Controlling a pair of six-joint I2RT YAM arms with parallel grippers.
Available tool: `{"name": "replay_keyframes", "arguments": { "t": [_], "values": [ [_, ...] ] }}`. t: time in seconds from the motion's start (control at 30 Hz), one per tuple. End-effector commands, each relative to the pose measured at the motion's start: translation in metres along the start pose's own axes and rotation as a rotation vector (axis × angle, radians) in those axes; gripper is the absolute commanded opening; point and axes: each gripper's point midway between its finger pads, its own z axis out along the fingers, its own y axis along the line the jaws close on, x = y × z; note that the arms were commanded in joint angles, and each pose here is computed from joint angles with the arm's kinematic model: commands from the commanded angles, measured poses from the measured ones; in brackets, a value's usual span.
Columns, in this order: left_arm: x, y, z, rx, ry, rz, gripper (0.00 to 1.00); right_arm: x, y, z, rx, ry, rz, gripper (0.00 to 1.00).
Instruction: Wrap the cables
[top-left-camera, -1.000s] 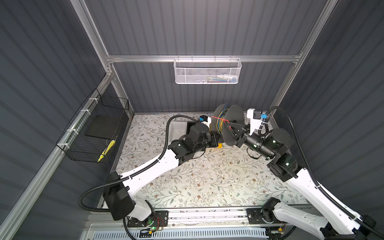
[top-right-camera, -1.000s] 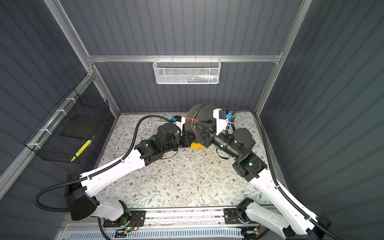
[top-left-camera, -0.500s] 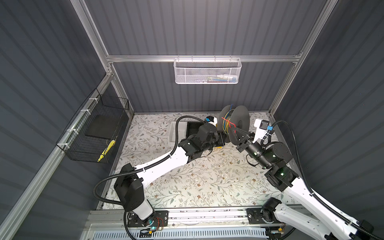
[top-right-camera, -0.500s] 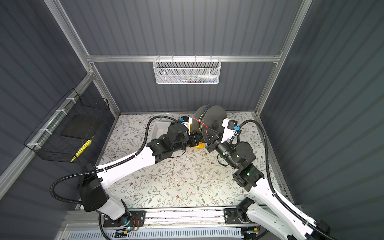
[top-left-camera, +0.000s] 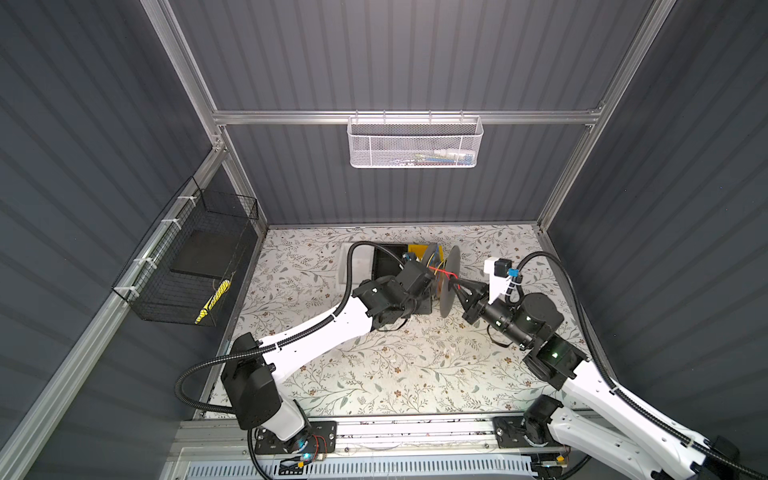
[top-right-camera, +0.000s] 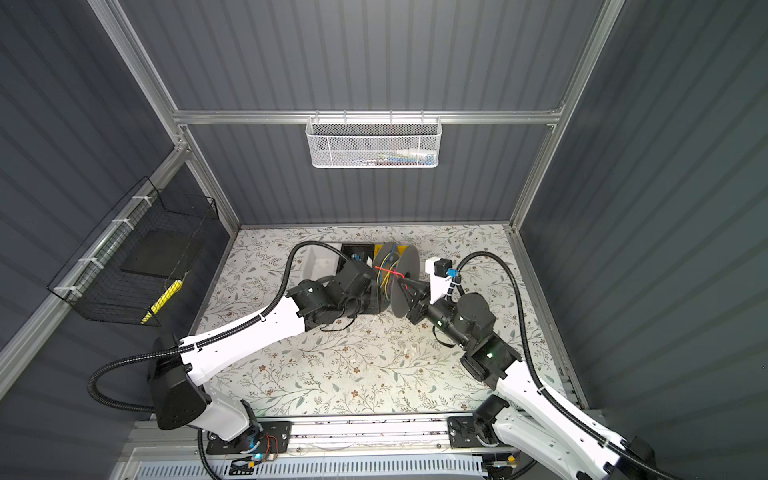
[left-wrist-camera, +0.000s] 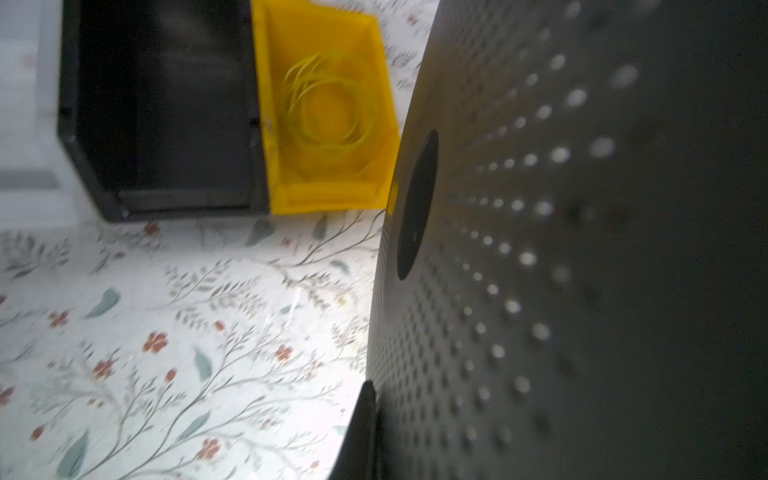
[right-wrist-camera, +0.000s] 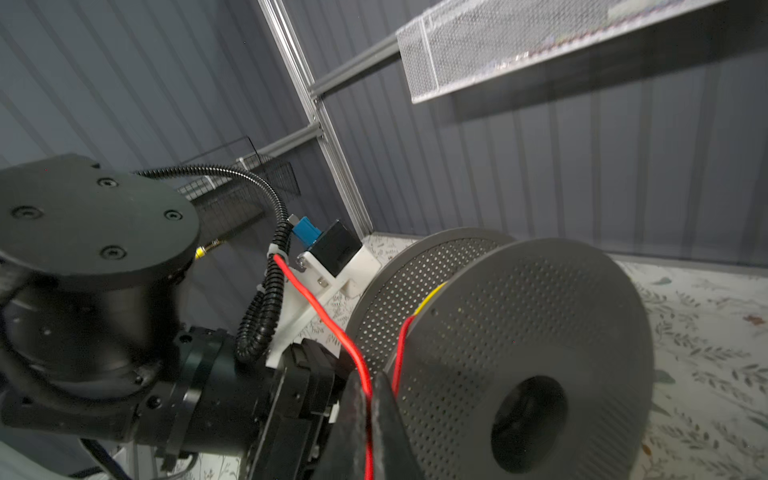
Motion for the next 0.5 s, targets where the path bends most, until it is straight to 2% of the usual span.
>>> {"name": "replay_keyframes", "arguments": {
  "t": [0.0,0.13,0.33,0.47],
  "values": [
    [-0.069,0.022,-0.034,-0.048,-0.299,-0.26,0.0,0.027,0.017,-0.001,-0.108,0.089,0.014,0.0],
    [-0.064,0.002,-0.026,-0.024,-0.22,-0.127,0.0,0.041,0.015,0.0,-0.108,0.151,-0.032,0.05],
    [-0.031,-0.013,-0.015,-0.023,0.055,0.178,0.0,0.048,0.015,-0.002,-0.117,0.191,-0.04,0.13],
    [-0.015,-0.004,-0.022,-0.047,0.148,0.275,0.0,0.05,0.008,0.0,-0.101,0.218,-0.017,0.31]
  ]
}}
